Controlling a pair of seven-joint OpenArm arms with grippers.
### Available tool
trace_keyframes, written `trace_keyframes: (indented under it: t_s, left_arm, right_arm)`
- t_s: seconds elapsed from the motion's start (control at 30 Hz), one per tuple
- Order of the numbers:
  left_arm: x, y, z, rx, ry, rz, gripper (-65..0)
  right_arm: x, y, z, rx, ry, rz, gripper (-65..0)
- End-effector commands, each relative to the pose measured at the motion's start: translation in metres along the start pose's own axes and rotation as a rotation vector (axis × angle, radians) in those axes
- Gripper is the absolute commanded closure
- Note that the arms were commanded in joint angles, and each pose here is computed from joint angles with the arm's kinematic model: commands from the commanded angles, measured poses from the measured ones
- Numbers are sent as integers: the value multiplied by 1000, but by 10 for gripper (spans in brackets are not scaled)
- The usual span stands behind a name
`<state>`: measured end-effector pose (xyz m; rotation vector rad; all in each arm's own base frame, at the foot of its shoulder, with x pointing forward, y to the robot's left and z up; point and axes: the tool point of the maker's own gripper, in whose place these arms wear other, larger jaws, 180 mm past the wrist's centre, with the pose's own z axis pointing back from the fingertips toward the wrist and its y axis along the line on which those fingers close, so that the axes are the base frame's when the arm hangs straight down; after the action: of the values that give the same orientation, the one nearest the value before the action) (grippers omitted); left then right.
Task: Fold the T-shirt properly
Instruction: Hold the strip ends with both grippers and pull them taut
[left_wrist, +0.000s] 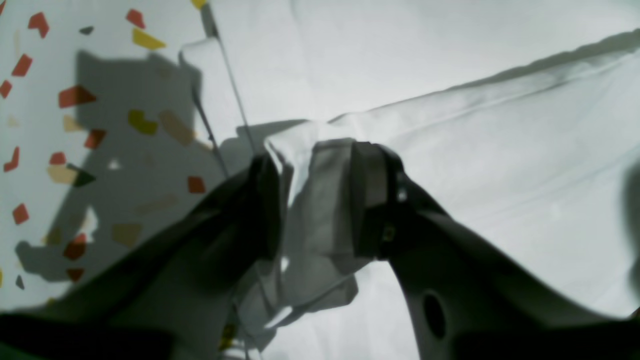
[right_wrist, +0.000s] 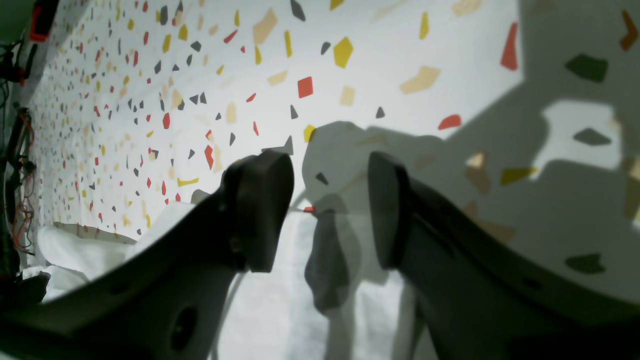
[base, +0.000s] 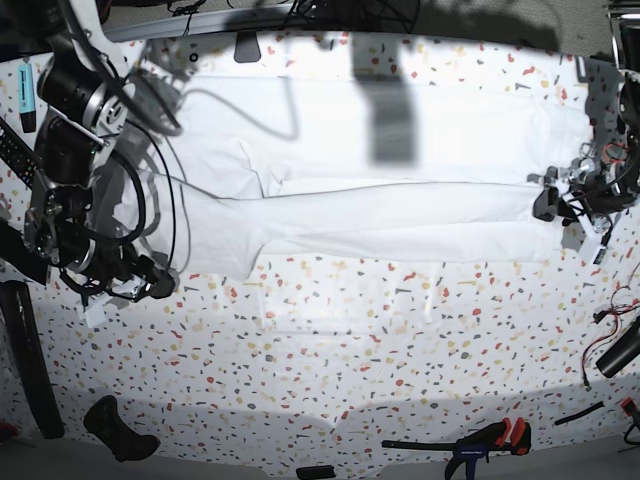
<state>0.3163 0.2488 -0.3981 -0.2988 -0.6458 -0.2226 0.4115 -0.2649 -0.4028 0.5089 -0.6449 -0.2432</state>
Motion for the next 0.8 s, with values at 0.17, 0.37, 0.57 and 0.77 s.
trace_keyframes:
  t_s: [0.17,0.37,0.57,0.77]
  left_arm:
    - [18,6,8,11,-44,-19,-218]
    - [18,6,8,11,-43,-19,-218]
    - [18,6,8,11,-44,-18,-218]
    - [18,6,8,11,-44,-19,-218]
  right_arm:
    - [-6,29,5,115,130,-21,-6]
    - [21,35,13,116,101,10,0]
    - [41,46,22,163,54,10,0]
    - [38,50,22,183,64,11,0]
